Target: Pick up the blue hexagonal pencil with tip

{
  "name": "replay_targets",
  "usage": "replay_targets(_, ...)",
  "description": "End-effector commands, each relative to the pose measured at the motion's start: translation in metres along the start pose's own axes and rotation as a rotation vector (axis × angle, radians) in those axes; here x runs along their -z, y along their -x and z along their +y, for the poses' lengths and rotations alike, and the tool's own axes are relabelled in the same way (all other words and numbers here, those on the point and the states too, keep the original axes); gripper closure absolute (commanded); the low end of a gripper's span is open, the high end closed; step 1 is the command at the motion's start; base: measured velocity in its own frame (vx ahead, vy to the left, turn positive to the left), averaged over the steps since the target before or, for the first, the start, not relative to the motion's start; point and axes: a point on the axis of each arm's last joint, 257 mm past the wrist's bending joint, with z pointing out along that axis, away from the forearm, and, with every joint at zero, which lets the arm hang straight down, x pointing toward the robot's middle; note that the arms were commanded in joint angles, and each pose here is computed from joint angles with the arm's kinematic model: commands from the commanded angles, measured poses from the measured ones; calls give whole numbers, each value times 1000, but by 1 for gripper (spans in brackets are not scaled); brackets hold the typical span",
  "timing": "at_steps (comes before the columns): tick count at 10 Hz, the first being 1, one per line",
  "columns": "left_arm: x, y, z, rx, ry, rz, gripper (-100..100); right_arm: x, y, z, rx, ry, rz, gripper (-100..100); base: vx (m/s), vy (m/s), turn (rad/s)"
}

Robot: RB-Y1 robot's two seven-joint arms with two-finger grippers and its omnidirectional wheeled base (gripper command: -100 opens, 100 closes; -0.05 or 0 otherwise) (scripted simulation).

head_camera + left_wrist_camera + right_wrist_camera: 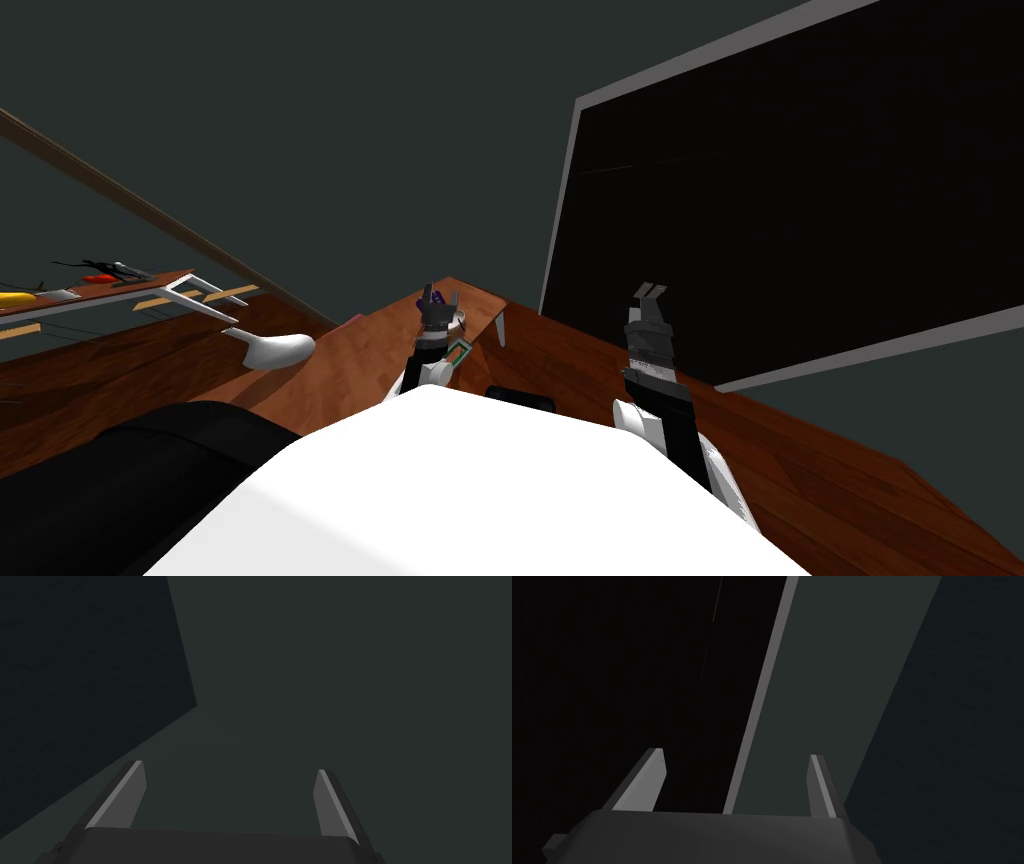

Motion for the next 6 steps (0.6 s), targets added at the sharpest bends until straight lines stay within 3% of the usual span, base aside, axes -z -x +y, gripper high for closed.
replay_targets(1,3,8,8,18,14,-13,-100,0,0,0,0,0,0,0,22,-2,-3)
replay_targets(3,15,27,28,93,43,-63,-100,0,0,0,0,0,0,0,36,-9,-10)
replay_targets(4,19,31,35,90,61,-71,-100,0,0,0,0,0,0,0,41,-3,0)
replay_targets(6,35,53,55,169,85,-134,-100,0,0,0,0,0,0,0,43,-7,-9)
